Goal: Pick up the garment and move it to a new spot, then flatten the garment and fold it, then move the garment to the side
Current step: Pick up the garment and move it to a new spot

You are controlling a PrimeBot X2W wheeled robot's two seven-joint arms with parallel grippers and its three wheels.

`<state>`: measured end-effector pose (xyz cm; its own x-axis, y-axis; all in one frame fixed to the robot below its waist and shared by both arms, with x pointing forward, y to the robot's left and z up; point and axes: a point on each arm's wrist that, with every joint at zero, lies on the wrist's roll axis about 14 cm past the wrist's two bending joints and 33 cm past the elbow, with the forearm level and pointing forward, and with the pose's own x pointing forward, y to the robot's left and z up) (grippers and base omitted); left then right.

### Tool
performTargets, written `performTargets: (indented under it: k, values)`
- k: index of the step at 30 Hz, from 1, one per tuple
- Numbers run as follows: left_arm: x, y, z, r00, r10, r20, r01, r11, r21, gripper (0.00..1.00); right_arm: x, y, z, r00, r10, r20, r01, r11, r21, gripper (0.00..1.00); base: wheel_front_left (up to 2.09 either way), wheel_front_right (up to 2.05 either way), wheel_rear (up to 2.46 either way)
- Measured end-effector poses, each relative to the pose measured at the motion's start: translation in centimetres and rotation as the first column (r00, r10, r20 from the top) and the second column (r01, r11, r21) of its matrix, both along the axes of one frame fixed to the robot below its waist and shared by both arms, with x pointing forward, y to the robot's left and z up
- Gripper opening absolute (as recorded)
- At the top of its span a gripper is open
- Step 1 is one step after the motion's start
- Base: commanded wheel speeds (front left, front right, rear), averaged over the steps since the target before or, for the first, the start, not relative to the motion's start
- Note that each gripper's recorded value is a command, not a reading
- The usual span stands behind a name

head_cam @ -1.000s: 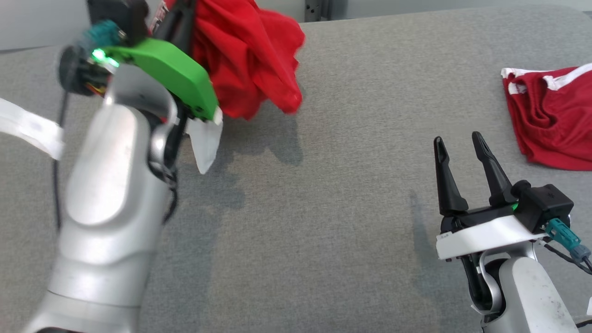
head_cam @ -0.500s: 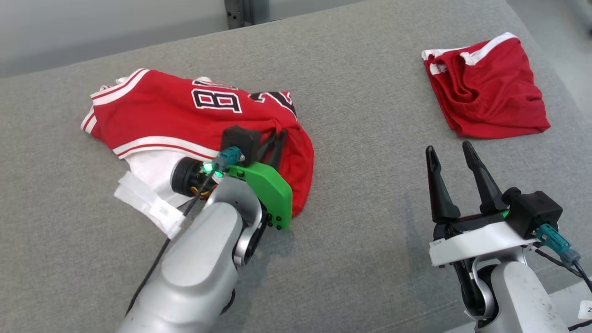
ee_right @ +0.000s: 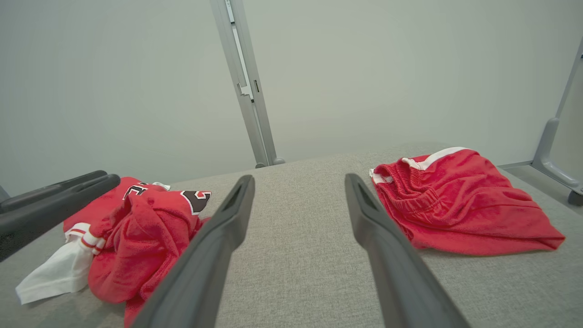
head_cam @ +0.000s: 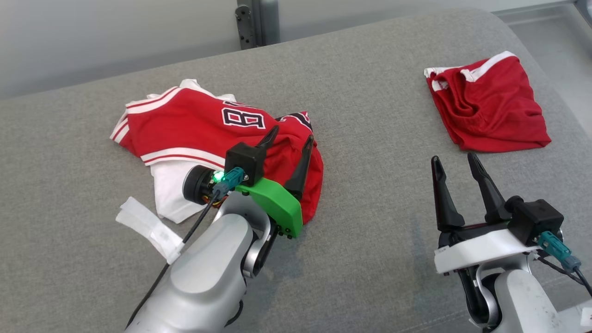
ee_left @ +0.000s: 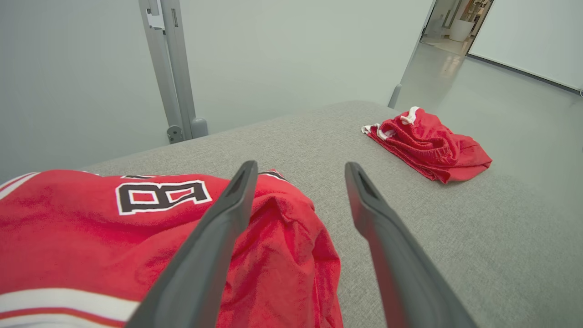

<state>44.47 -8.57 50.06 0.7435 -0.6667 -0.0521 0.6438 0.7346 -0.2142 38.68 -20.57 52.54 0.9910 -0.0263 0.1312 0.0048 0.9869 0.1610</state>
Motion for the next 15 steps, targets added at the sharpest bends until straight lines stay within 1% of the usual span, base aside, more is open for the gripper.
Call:
performTargets:
  k: [5,9,11,15]
  values:
    - [0.2,3.0,2.2,0.994,0.075,0.084,-0.074,0.997,-0.015,1.00,-0.3,0.9,0.5,1.000,0.026,0.011,-0.026,1.000,-0.003,1.00,0.00,0.00,0.00]
    - [-0.5,6.4,2.2,0.981,0.162,0.108,-0.162,0.987,-0.004,1.00,-0.6,1.7,0.8,0.999,0.050,0.016,-0.050,0.999,-0.005,1.00,0.00,0.00,0.00]
    - [-1.1,8.1,1.9,0.972,0.216,0.097,-0.215,0.976,-0.013,1.00,-0.7,2.2,1.0,0.998,0.063,0.023,-0.063,0.998,-0.011,1.00,0.00,0.00,0.00]
    - [-2.3,12.0,1.1,0.934,0.355,0.038,-0.353,0.934,-0.053,1.00,-1.0,2.9,1.2,0.996,0.083,0.031,-0.083,0.996,-0.010,1.00,0.00,0.00,0.00]
